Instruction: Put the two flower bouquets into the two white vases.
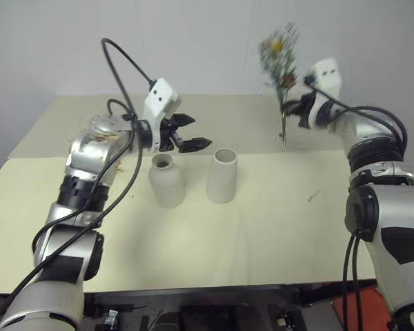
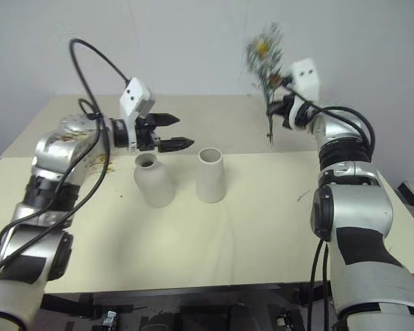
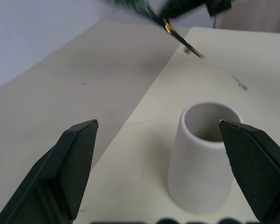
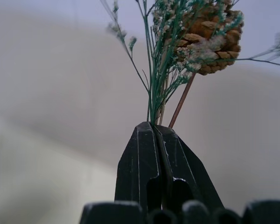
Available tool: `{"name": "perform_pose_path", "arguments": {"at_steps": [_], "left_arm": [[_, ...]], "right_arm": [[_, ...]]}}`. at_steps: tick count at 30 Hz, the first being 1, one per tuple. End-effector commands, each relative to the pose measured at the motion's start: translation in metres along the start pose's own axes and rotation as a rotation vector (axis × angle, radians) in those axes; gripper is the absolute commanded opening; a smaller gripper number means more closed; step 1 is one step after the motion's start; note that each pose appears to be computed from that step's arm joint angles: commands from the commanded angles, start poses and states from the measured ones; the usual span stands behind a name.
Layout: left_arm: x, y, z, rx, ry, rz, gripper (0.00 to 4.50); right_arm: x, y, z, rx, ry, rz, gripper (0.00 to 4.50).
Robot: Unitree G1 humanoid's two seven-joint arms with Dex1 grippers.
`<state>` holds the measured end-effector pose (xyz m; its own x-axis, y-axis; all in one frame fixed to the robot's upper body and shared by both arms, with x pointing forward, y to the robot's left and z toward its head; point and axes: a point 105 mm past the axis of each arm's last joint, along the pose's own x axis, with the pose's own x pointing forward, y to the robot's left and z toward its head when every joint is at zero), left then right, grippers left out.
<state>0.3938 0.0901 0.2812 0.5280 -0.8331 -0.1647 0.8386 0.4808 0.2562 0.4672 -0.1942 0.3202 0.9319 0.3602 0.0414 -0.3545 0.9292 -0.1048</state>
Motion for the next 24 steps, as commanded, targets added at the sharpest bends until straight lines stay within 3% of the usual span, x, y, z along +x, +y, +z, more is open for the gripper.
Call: {"name": "perform_pose_path", "arguments": {"at_steps": [1,5,9,15,24], "left_arm": [[0.009,0.004,0.020,0.014,-0.018,-0.025,4.50],[0.015,0.000,0.020,0.026,0.002,-0.078,4.50],[0.009,-0.002,0.019,0.033,0.002,-0.120,4.50],[-0.004,-0.006,0.015,0.034,-0.006,-0.183,4.50],[-0.013,-0.016,0.008,0.029,0.009,-0.264,4.50]], "right_arm": [[-0.007,0.006,0.051,0.122,-0.304,-0.040,0.05],[-0.019,0.030,0.073,0.208,-0.521,0.002,0.05],[-0.032,0.058,0.073,0.247,-0.592,0.124,0.05],[-0.044,0.093,0.051,0.227,-0.585,0.300,0.05],[-0.046,0.126,0.026,0.058,-0.554,0.400,0.05]]}}
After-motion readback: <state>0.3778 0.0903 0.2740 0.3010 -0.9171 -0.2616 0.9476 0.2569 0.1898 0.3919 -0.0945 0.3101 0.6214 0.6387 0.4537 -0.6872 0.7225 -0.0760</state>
